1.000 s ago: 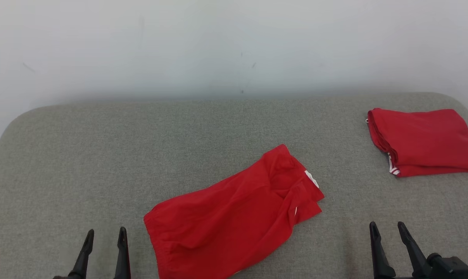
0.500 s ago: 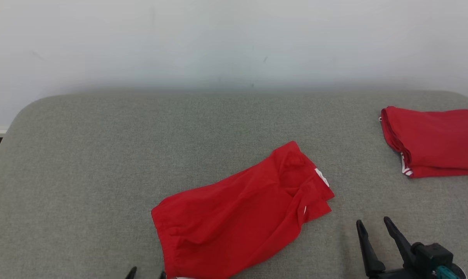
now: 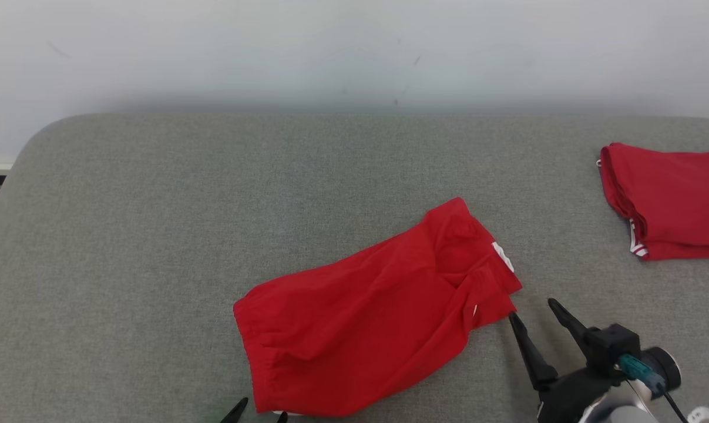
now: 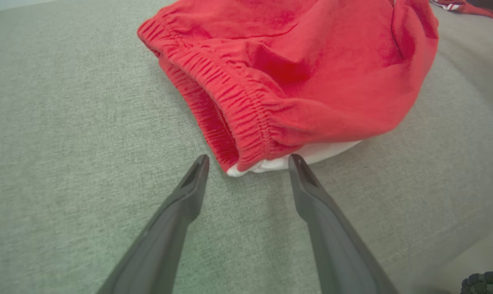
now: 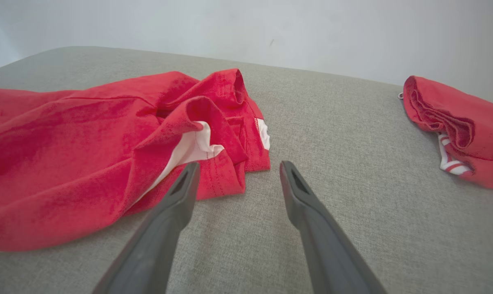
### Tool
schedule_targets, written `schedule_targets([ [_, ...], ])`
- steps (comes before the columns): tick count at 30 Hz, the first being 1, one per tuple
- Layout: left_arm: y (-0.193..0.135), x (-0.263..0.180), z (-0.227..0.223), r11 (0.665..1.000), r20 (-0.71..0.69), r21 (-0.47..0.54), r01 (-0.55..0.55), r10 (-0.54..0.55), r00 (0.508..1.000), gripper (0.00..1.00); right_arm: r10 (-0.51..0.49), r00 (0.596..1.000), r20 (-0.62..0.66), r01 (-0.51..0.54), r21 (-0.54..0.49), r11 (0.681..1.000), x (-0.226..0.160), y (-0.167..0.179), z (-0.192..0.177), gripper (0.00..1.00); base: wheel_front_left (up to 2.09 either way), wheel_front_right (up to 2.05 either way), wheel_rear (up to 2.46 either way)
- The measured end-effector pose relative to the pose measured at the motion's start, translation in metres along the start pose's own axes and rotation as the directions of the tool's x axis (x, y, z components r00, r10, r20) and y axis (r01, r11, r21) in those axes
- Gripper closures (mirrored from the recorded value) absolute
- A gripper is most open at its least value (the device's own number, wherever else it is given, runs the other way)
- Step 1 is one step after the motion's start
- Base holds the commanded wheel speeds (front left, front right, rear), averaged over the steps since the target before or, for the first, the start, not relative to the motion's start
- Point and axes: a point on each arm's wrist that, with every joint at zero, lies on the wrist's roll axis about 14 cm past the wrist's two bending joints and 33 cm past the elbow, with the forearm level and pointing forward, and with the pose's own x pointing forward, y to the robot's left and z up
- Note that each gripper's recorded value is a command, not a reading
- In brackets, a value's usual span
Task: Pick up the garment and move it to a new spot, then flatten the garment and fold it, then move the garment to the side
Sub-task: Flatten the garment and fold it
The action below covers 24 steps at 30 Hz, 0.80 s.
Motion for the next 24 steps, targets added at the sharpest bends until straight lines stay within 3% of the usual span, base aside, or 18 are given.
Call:
schedule_targets([
  [15,0.007,0.012,-0.007,0.998,-0.052,0.05,0.043,-0.04,0.998,0.0,0.134,0.989,-0.067,-0.142,-0.129,0.981,0.04,0.015,0.0,0.0,0.0,0.0,0.0],
  [16,0.006,0.013,-0.006,0.998,-0.052,0.051,0.047,-0.045,0.998,0.07,0.14,0.987,-0.074,-0.149,-0.131,0.98,0.042,0.016,-0.002,0.0,0.0,0.0,0.0],
  [17,0.005,0.014,-0.006,0.997,-0.051,0.053,0.052,-0.049,0.997,0.29,0.145,0.986,-0.08,-0.154,-0.127,0.98,0.044,0.017,-0.003,0.07,0.0,0.0,0.0],
  [18,0.004,0.015,-0.005,0.997,-0.049,0.054,0.056,-0.053,0.997,0.55,0.153,0.984,-0.087,-0.163,-0.128,0.978,0.046,0.019,-0.005,0.45,0.0,0.0,0.0],
  [19,0.004,0.017,-0.003,0.997,-0.044,0.055,0.059,-0.056,0.997,0.65,0.161,0.982,-0.093,-0.173,-0.13,0.976,0.047,0.021,-0.006,0.62,0.0,0.0,0.0],
  [20,0.003,0.018,0.0,0.997,-0.035,0.052,0.059,-0.057,0.998,0.96,0.167,0.982,-0.094,-0.178,-0.125,0.976,0.049,0.023,-0.006,1.0,0.0,0.0,0.0],
  [21,0.004,0.019,0.003,0.997,-0.028,0.05,0.057,-0.056,0.998,1.0,0.171,0.981,-0.091,-0.181,-0.118,0.976,0.051,0.024,-0.005,1.0,0.0,0.0,0.0],
  [24,0.004,0.02,0.008,0.998,-0.009,0.039,0.051,-0.051,0.999,1.0,0.183,0.98,-0.08,-0.191,-0.109,0.976,0.053,0.028,-0.002,1.0,0.0,0.0,0.0],
])
